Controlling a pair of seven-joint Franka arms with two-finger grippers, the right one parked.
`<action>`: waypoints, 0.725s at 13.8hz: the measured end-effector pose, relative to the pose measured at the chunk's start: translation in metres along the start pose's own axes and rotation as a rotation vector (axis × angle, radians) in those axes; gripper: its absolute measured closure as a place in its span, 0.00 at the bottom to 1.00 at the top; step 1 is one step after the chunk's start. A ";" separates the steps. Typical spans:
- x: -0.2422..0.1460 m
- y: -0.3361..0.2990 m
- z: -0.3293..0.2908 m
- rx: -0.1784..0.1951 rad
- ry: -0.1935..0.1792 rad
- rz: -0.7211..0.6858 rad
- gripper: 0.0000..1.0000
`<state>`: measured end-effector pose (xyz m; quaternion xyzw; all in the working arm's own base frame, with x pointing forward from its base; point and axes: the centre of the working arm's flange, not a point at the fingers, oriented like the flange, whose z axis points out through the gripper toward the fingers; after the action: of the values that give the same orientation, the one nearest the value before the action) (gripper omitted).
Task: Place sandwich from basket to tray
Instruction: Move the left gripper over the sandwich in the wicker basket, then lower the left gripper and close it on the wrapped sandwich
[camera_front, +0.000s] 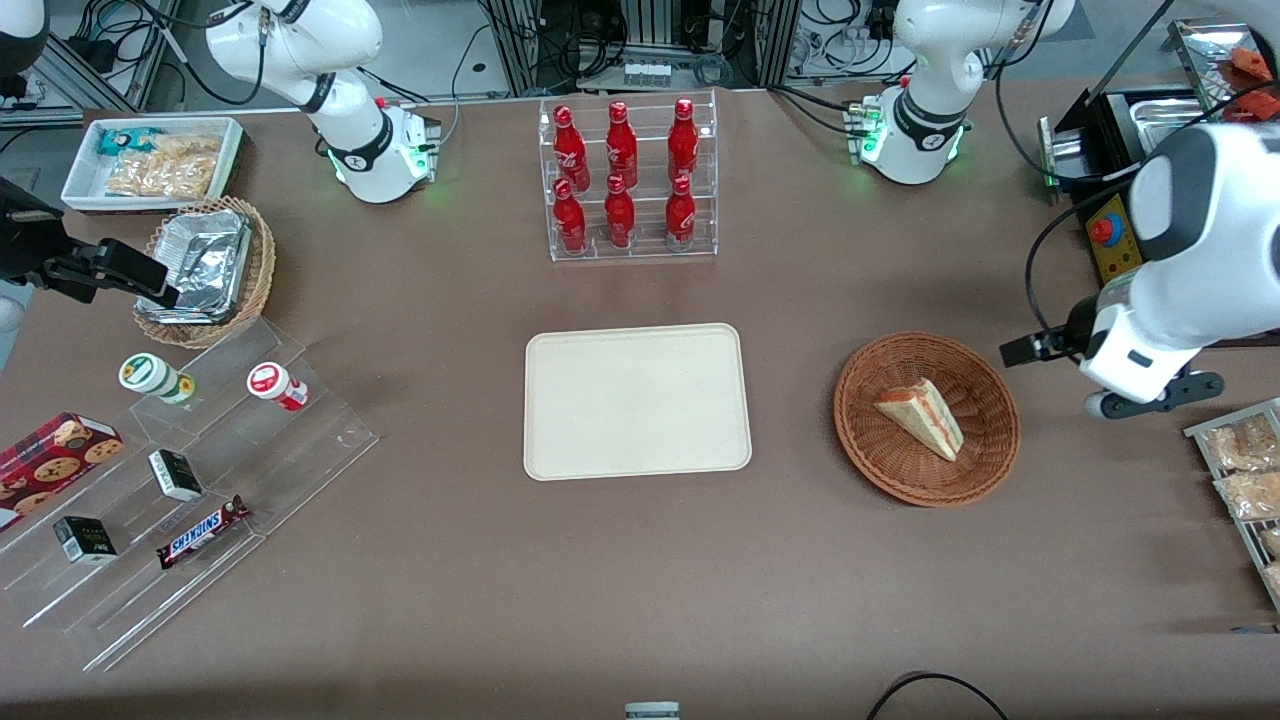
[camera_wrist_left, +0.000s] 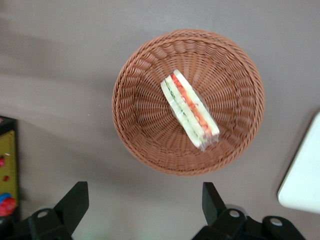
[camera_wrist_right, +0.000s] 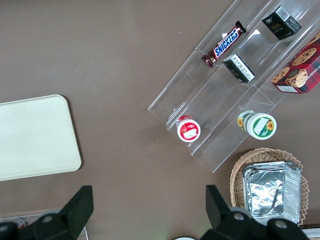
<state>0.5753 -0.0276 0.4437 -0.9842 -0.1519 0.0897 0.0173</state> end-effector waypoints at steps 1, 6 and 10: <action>0.000 0.001 0.012 -0.002 0.004 -0.078 0.00; 0.004 0.009 0.068 -0.063 0.086 -0.467 0.00; -0.004 0.035 0.083 -0.032 0.097 -0.604 0.00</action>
<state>0.5664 -0.0620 0.3603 -0.8978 -0.4379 0.0310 0.0350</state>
